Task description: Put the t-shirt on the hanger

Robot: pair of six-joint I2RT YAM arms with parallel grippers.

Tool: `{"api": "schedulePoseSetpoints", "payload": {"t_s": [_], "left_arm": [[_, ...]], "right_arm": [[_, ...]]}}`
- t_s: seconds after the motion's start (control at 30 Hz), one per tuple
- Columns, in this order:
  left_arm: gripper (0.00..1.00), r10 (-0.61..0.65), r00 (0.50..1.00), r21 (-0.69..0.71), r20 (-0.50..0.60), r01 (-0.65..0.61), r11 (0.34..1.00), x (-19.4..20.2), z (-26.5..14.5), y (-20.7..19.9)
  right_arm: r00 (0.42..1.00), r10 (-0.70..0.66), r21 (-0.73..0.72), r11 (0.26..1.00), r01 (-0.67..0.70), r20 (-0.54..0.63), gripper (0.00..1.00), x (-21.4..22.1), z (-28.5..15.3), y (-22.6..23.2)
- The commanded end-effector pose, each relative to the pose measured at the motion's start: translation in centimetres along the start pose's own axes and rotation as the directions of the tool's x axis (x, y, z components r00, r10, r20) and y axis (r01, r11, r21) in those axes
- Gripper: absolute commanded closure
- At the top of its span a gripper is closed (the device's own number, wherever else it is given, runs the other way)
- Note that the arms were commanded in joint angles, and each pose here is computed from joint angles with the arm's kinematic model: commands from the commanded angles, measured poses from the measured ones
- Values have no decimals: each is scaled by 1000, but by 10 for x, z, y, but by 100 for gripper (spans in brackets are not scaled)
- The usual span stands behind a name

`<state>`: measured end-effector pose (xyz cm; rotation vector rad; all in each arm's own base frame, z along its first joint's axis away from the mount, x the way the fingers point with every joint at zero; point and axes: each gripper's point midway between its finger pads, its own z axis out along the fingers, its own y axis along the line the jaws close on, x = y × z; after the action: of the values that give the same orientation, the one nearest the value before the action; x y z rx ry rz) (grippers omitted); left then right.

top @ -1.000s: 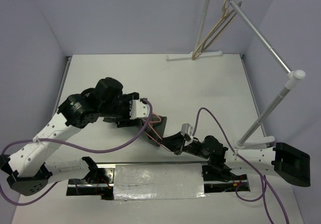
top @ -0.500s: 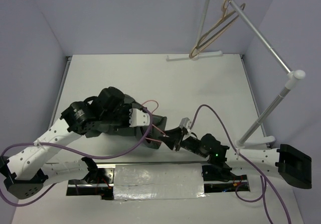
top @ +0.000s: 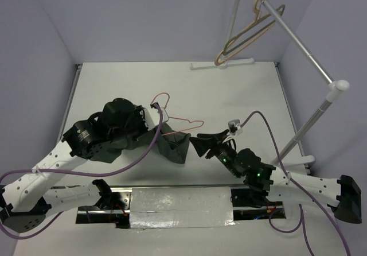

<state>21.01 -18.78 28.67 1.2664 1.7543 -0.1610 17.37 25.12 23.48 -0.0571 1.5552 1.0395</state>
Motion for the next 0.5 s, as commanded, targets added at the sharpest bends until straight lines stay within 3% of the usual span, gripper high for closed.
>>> {"api": "schedulePoseSetpoints", "payload": {"t_s": [0.0,0.13,0.47], "left_arm": [[100,-103,987,-82,120,113,990,-25,-8,16],[100,-143,975,-98,171,161,982,-30,-10,18],[100,-152,974,-81,167,167,983,-24,-5,11]], "right_arm": [[994,105,101,989,-106,15,43,-3,11,-3],[992,126,200,972,-120,-17,43,18,32,-12],[982,161,298,946,-125,-97,46,64,62,-18]]}}
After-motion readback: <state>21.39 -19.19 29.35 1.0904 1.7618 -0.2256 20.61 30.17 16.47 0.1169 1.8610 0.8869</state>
